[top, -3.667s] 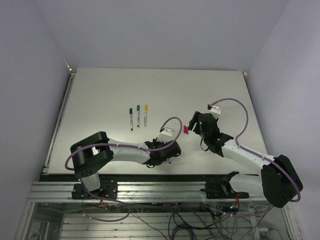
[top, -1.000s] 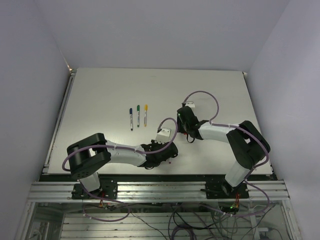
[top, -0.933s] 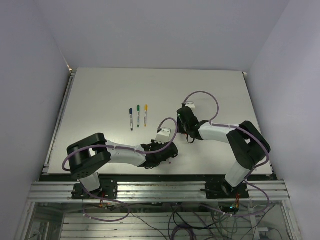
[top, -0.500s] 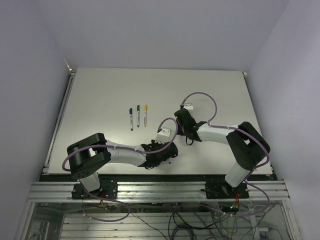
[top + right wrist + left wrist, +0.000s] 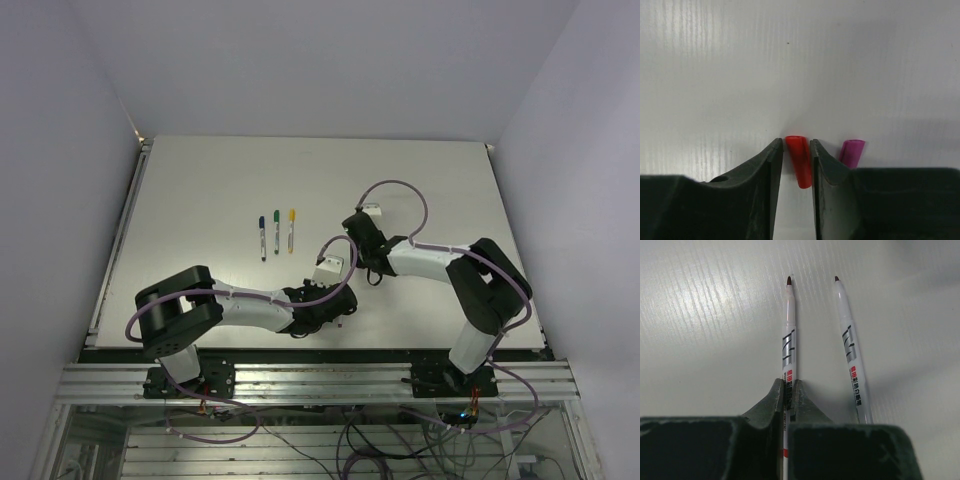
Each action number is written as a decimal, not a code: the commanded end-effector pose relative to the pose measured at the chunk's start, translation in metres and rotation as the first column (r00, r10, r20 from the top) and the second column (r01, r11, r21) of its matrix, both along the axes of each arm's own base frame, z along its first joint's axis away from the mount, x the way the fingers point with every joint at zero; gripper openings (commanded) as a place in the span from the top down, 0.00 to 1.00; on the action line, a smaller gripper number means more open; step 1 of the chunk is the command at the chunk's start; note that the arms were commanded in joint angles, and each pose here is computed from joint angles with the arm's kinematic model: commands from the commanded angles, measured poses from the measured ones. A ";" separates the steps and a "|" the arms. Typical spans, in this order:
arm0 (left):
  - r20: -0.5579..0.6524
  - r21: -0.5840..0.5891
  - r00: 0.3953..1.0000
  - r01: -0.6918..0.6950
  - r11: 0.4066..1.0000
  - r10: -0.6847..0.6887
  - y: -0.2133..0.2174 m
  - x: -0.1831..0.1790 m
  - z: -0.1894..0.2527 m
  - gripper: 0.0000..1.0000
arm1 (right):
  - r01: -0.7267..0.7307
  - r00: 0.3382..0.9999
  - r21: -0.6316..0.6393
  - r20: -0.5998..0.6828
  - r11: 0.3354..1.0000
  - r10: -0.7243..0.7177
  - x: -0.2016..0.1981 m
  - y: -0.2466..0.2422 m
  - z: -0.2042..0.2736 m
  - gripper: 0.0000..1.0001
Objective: Insert the pens into the pen caps
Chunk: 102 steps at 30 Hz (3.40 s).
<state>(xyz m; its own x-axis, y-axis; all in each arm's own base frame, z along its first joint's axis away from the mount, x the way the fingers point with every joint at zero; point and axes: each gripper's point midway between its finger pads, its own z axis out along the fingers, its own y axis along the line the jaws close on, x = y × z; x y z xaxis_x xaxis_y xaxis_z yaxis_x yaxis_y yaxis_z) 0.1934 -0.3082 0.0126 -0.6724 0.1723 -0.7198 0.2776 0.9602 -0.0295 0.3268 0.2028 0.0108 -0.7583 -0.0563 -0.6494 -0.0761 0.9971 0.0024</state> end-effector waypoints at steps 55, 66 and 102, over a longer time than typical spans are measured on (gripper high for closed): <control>0.583 -0.621 0.813 0.449 0.642 -0.005 -0.004 -0.013 0.224 0.93 | -0.620 0.552 0.586 0.798 0.521 -0.242 -0.065 0.018 0.317 1.00; 0.654 -0.675 0.755 0.562 0.479 0.036 -0.014 -0.026 0.270 0.93 | -0.819 0.398 0.436 0.900 0.372 -0.178 -0.094 0.045 0.348 1.00; 0.645 -0.672 0.764 0.555 0.490 0.019 -0.018 -0.025 0.266 0.93 | -0.828 0.440 0.478 0.878 0.293 -0.188 -0.095 0.058 0.341 1.00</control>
